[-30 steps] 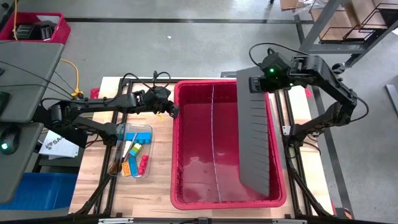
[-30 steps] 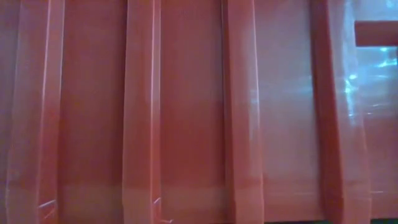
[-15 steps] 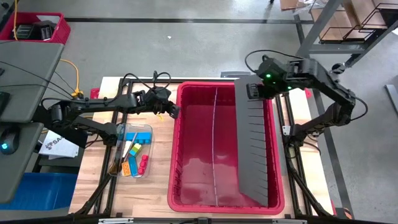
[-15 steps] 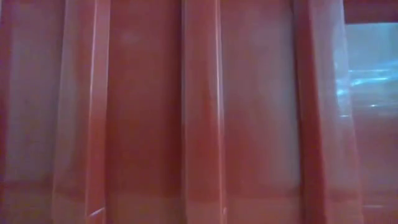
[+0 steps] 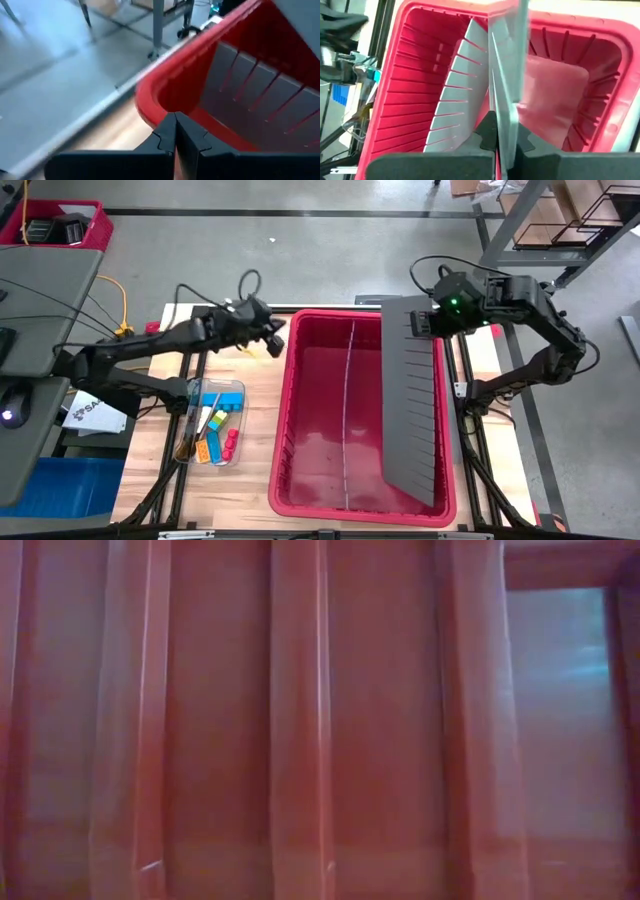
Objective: Sort Items/Unsort Items
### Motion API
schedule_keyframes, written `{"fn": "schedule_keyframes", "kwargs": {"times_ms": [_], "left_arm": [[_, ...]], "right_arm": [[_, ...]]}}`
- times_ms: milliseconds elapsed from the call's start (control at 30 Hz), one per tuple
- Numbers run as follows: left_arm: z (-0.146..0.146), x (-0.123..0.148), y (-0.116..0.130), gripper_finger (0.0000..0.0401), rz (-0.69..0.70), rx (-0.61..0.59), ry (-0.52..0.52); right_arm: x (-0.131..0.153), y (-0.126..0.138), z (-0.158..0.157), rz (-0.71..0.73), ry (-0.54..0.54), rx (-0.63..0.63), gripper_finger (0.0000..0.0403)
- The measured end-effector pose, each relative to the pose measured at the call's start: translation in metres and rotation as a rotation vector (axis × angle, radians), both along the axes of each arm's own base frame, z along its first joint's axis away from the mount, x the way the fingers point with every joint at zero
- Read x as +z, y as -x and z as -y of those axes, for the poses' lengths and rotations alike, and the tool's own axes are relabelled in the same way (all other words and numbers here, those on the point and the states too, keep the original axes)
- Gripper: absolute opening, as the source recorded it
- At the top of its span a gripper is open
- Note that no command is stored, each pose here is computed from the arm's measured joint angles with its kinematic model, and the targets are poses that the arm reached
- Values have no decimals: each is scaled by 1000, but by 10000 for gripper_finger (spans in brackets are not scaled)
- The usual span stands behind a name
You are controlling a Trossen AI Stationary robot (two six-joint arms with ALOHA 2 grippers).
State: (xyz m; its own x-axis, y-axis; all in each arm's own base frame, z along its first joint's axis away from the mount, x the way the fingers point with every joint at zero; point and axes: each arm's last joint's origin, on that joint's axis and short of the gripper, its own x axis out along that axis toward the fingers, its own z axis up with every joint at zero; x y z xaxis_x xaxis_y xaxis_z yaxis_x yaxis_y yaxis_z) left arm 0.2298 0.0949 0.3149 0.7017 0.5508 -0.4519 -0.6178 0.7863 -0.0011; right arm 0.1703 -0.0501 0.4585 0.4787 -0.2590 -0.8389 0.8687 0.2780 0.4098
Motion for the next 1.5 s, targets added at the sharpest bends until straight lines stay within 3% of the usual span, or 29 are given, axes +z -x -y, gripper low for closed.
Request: {"fn": "schedule_keyframes", "kwargs": {"times_ms": [100,200,333,500,667,900,1233,1500], "left_arm": [[-2,21,0,0,9,-33,-72],[-2,35,-7,0,74,-220,-45],[-4,12,-34,0,-16,-439,45],[-21,-9,-73,0,-142,-479,-6],[-44,-30,-108,0,-342,-387,-66],[-71,-46,-131,0,-525,-332,-85],[-89,-45,-113,0,-548,-162,32],[-101,-30,-95,0,-509,30,38]], "right_arm": [[0,0,1,-5,10,6,0],[0,0,1,-5,11,8,0],[0,0,1,-5,13,7,0],[0,0,1,-5,11,8,0],[0,0,0,-1,2,9,0],[-3,-6,-10,21,-90,59,0],[-38,-18,-15,-108,-181,11,0],[-40,-18,-17,-114,-226,-28,0]]}}
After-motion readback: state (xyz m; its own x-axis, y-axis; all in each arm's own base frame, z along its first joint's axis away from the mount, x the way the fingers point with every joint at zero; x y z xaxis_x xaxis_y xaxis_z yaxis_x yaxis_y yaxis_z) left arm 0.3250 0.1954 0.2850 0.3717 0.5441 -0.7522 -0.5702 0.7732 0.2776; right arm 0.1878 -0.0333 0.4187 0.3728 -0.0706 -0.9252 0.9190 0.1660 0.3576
